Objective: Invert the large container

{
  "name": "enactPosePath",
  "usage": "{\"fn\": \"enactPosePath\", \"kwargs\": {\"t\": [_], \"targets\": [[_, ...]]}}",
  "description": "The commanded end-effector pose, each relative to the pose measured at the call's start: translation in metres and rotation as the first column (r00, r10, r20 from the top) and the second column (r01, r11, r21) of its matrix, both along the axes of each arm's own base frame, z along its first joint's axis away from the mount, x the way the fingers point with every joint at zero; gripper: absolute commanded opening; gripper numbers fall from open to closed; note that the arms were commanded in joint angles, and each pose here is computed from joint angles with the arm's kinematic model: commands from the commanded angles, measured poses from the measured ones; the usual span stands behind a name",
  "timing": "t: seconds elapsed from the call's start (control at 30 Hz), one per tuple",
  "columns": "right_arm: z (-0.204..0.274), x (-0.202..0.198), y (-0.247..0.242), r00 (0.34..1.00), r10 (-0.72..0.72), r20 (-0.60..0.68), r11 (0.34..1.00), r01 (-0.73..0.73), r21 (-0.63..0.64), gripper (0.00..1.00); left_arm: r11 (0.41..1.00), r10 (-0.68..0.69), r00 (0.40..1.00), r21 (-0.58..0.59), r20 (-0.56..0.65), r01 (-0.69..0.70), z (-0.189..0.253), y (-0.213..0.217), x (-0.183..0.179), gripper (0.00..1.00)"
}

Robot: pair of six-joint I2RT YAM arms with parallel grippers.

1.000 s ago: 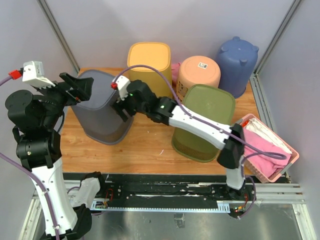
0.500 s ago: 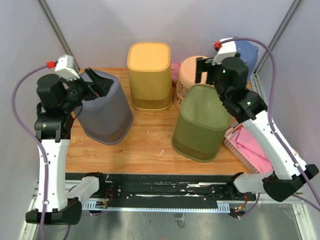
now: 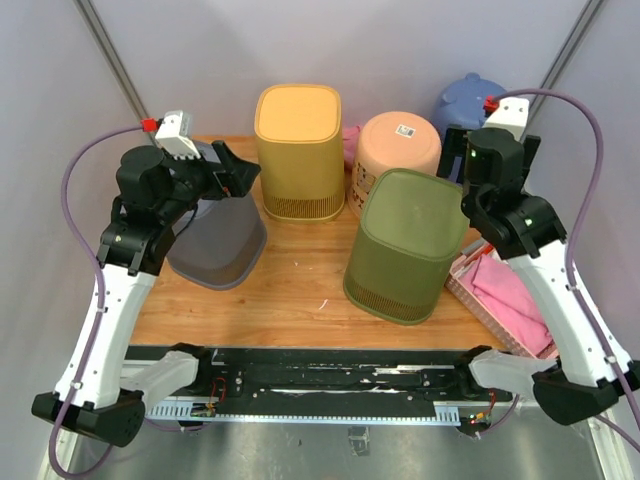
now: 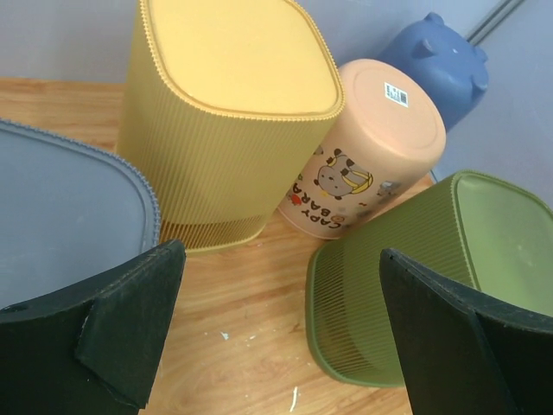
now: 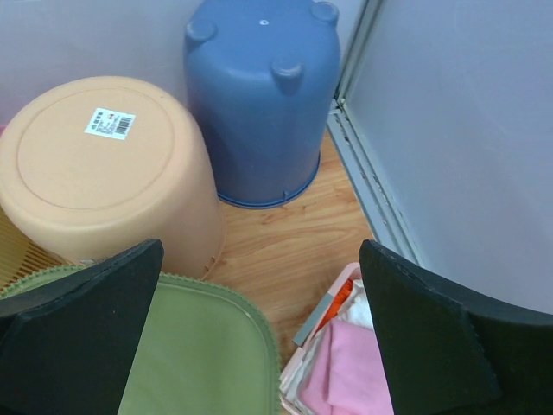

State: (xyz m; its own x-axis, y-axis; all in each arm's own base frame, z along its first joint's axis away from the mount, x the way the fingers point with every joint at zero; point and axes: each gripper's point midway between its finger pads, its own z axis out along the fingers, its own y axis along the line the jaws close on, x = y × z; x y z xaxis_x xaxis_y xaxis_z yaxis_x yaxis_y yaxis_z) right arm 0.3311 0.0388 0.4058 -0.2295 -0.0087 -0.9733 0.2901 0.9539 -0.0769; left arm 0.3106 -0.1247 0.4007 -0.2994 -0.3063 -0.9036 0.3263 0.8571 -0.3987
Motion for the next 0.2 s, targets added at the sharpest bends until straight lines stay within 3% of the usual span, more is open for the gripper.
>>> {"fn": "enactPosePath", "kwargs": {"t": [0.0, 0.17], "targets": [[0.0021, -0.0162, -0.0222, 0.997, -0.074, 0.023, 0.997, 0.075, -0.019, 0.99, 1.0, 0.023, 0.986, -0.005, 0.163, -0.022, 0.029, 0.0067, -0.0086, 0.99], [0.0035, -0.0198, -0.0251, 0.996, -0.077, 0.047, 0.997, 0.078, -0.017, 0.99, 0.999, 0.05, 0.981, -0.012, 0.19, -0.048, 0.032, 0.0122, -0.012, 0.99]]}}
